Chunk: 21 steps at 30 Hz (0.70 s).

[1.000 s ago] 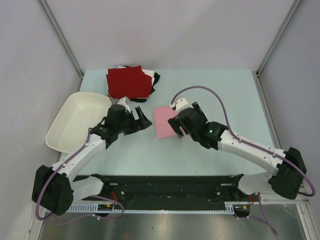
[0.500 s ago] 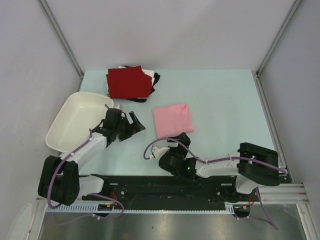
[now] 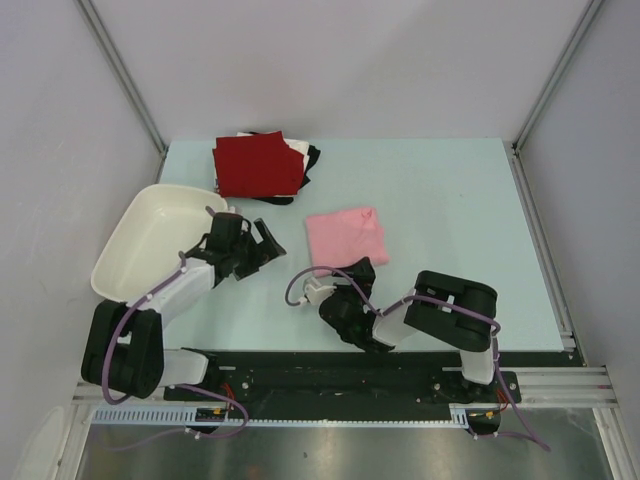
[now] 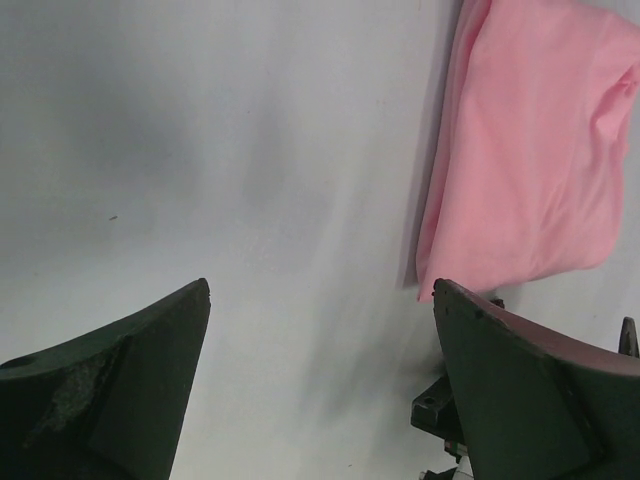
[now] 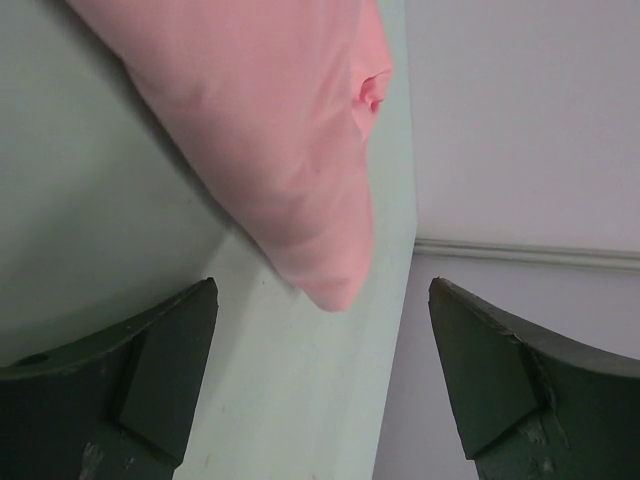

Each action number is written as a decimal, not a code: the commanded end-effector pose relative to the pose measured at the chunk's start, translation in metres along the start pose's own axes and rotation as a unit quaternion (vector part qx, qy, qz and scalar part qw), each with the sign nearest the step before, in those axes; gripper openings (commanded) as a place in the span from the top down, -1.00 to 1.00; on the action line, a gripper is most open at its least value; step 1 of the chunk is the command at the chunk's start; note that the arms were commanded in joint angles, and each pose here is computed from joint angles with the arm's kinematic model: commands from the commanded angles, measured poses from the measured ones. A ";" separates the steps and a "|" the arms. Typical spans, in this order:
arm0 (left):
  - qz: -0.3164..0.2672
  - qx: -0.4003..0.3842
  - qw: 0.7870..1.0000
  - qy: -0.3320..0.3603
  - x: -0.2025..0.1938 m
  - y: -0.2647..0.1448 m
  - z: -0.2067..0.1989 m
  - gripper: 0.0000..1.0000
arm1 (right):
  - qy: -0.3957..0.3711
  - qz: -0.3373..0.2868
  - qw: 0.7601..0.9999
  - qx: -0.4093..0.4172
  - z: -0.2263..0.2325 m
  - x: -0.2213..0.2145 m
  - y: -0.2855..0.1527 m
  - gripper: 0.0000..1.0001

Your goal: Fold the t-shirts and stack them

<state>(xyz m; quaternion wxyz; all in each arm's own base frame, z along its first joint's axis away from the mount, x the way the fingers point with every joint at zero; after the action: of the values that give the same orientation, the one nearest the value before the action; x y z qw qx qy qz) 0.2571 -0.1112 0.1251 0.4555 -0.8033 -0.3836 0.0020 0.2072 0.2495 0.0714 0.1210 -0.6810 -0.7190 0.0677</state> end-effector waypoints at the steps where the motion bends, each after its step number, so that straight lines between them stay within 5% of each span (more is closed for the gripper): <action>1: -0.014 0.002 1.000 -0.020 0.013 0.006 -0.007 -0.95 | 0.024 -0.042 0.999 0.025 0.016 0.004 0.020 -0.82; 9: 0.008 0.005 0.999 -0.036 0.010 0.020 -0.005 -0.93 | 0.059 -0.054 0.994 0.070 0.009 -0.001 0.049 -0.60; 17: 0.014 0.007 0.999 -0.039 0.014 0.023 -0.010 -0.92 | 0.076 -0.043 0.993 0.085 0.005 0.003 0.071 0.45; 19: 0.011 0.001 0.999 -0.036 0.015 0.020 -0.013 -0.92 | 0.082 -0.041 0.993 0.080 0.003 0.005 0.075 1.00; 21: 0.012 -0.008 0.999 -0.032 0.014 0.015 -0.016 -0.92 | 0.088 -0.040 0.992 0.078 0.000 0.005 0.074 1.00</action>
<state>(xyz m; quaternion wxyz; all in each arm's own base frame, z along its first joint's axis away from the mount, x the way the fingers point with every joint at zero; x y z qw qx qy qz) 0.2722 -0.1147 0.1045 0.4674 -0.7995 -0.3740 0.0502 0.2737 0.2516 0.0516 0.2176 -0.6511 -0.7238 0.0695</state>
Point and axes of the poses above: each gripper's point midway between its finger pads, its own y axis out along the fingers, its own z axis along the line the jaws close on, x = y × z, the point moved 7 cm from there along -y, back along the fingers, and after that the axes turned 9 degrees about -y, right-handed, at the moved point
